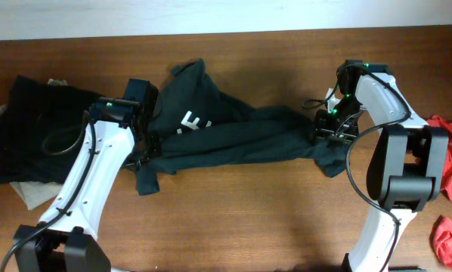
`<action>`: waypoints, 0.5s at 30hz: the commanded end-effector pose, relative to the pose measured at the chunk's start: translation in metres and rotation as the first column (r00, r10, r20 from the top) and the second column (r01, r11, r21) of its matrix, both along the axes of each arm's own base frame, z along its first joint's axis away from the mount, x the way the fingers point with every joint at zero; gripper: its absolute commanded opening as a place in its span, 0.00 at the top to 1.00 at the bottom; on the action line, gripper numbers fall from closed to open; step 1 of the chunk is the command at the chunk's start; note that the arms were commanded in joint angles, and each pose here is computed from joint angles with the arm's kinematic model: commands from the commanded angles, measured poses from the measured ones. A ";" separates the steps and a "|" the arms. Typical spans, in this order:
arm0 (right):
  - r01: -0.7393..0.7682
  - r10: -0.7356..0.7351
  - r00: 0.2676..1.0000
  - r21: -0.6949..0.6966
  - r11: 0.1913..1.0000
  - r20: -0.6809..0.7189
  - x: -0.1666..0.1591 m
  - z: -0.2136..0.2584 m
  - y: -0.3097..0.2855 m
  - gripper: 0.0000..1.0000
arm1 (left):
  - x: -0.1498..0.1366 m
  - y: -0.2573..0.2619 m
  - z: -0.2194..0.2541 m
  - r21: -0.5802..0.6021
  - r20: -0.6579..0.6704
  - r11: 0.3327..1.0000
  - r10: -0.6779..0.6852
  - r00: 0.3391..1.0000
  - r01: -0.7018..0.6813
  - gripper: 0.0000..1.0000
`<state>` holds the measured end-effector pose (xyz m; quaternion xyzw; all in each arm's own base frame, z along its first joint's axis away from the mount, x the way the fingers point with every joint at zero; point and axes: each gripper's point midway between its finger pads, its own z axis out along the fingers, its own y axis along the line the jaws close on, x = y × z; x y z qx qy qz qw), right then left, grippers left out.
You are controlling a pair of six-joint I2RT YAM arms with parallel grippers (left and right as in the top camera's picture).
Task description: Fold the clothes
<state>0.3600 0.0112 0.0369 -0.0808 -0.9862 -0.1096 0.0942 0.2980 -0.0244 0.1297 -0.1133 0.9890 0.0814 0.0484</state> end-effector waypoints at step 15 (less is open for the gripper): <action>0.213 -0.110 0.956 -0.385 0.898 0.271 0.013 0.184 -0.101 0.96 | -0.002 -0.011 0.005 -0.076 0.005 0.997 0.011 1.000 -0.011 0.73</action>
